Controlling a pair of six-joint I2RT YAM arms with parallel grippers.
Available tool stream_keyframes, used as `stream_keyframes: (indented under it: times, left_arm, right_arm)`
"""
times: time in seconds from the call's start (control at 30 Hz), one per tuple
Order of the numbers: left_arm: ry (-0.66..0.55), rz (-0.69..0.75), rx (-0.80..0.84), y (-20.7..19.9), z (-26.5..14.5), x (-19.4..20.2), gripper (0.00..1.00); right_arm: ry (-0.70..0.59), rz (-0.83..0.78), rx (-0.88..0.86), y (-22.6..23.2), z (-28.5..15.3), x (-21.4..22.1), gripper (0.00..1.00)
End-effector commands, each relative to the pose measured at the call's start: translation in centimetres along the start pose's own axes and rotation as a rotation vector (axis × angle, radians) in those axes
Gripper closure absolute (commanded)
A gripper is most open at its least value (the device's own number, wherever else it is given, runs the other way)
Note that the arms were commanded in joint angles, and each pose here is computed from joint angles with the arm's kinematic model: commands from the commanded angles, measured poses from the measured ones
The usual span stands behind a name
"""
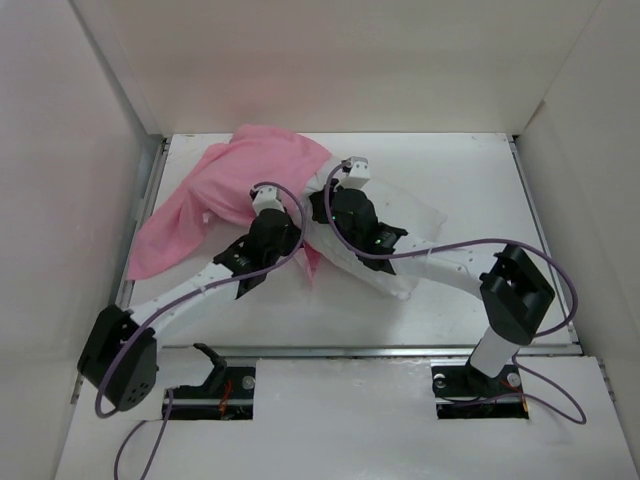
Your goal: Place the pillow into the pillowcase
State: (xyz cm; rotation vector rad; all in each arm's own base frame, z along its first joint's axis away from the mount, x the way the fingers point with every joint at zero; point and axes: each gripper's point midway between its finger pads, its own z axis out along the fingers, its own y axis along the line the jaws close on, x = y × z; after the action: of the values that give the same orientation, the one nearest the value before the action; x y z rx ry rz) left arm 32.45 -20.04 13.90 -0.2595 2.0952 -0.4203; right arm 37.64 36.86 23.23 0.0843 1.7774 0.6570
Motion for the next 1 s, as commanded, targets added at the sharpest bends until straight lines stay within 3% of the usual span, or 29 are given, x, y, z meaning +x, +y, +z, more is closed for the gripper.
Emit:
stream_keyframes:
  times: [0.0,0.17,0.37,0.47,0.67,0.87,0.97]
  left_arm:
    - [-0.012,0.049,0.361,-6.1,-4.7,-1.7,1.00]
    - [0.126,0.100,0.559,-8.2,-8.4,0.8,1.00]
    - [0.190,0.161,0.721,-10.5,-10.5,1.4,1.00]
    - [0.234,0.191,0.744,-11.4,-9.6,2.0,1.00]
    - [0.345,0.243,0.926,-14.5,-10.9,3.4,1.00]
    - [0.437,0.263,1.002,-15.7,-11.8,4.7,1.00]
    - [0.470,0.281,0.979,-15.6,-11.6,4.9,1.00]
  right_arm:
    - [-0.153,0.115,-0.137,4.0,0.3,-5.0,1.00]
    - [-0.127,0.147,-0.171,3.3,1.7,-4.4,1.00]
    - [-0.125,0.229,-0.254,4.5,2.1,-3.5,1.00]
    - [-0.073,0.271,-0.309,4.9,2.6,-0.8,1.00]
    - [0.100,0.269,-0.312,3.0,3.5,8.6,1.00]
    - [0.168,0.274,-0.308,1.3,2.5,11.9,1.00]
    - [0.159,0.280,-0.332,1.8,1.7,10.9,0.98]
